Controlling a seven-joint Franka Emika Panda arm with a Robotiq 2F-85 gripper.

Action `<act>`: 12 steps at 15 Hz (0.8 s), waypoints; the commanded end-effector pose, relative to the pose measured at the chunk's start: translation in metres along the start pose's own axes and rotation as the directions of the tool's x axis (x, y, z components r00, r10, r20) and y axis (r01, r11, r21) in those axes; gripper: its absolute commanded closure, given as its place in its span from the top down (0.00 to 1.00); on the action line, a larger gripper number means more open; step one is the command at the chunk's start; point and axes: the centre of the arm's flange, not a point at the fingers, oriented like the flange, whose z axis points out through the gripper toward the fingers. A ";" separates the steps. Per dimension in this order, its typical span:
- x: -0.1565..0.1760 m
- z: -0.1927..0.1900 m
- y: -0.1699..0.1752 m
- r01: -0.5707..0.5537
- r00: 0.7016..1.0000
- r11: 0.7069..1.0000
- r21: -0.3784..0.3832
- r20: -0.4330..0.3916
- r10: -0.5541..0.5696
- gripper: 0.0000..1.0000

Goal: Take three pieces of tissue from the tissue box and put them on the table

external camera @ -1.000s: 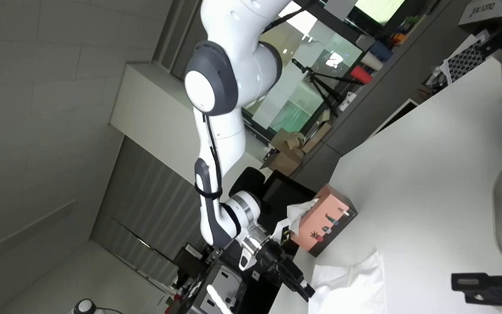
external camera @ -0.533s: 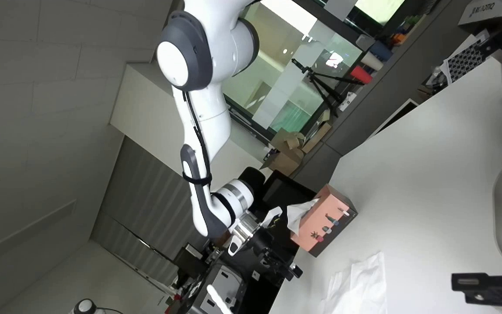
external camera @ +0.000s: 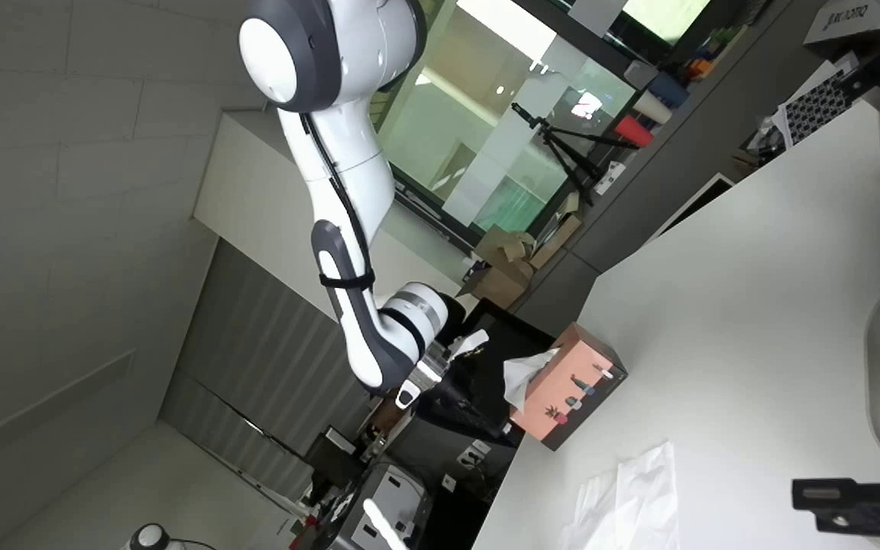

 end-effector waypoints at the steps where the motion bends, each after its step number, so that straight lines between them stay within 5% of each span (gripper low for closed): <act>1: -0.023 -0.028 -0.015 -0.097 0.992 0.987 -0.131 0.068 0.106 1.00; 5: -0.038 -0.038 -0.011 -0.106 0.985 0.957 -0.270 0.103 0.138 1.00; 12: -0.067 -0.040 -0.002 -0.089 0.961 0.918 -0.386 0.208 0.180 1.00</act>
